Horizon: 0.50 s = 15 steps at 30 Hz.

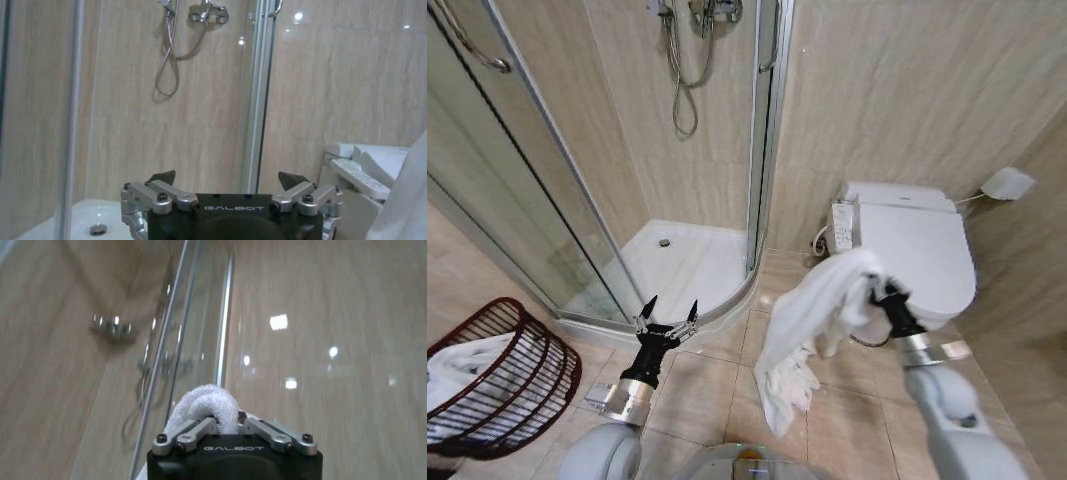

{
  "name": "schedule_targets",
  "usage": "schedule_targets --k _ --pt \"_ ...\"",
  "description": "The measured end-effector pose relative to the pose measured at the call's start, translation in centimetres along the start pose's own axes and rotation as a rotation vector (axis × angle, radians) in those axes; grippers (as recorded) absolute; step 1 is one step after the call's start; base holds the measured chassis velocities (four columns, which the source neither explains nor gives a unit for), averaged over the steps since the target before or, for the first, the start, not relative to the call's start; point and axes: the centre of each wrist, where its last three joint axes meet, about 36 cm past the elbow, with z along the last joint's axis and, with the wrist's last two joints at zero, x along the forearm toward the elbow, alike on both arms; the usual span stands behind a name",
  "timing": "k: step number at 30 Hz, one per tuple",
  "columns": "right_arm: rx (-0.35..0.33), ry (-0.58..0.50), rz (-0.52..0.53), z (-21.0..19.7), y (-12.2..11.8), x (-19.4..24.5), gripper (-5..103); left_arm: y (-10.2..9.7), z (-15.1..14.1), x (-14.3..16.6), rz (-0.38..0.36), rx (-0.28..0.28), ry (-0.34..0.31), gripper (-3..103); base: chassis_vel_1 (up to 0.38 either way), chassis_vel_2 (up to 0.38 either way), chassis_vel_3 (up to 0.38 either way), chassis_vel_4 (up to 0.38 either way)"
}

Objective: Discard the used towel into the hamper.

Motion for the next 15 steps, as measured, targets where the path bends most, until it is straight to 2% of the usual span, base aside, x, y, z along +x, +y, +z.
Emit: schedule_targets --k 2,7,12,15 --pt "0.019 -0.065 0.014 -3.4 -0.7 -0.7 5 0.0 0.0 0.0 0.0 0.0 0.0 100 0.0 0.0 0.0 0.0" --pt "0.053 -0.147 0.078 -6.7 -1.1 -2.0 5 0.0 0.0 0.0 0.0 0.0 0.0 100 0.0 0.0 0.0 0.0" --pt "0.099 -0.211 0.172 -7.1 -1.9 -2.2 5 0.0 0.0 0.0 0.0 0.0 0.0 100 0.0 0.0 0.0 0.0" --pt "0.117 -0.224 0.19 -7.4 -2.1 -1.8 5 0.0 0.0 0.0 0.0 0.0 0.0 100 0.0 0.0 0.0 0.0"
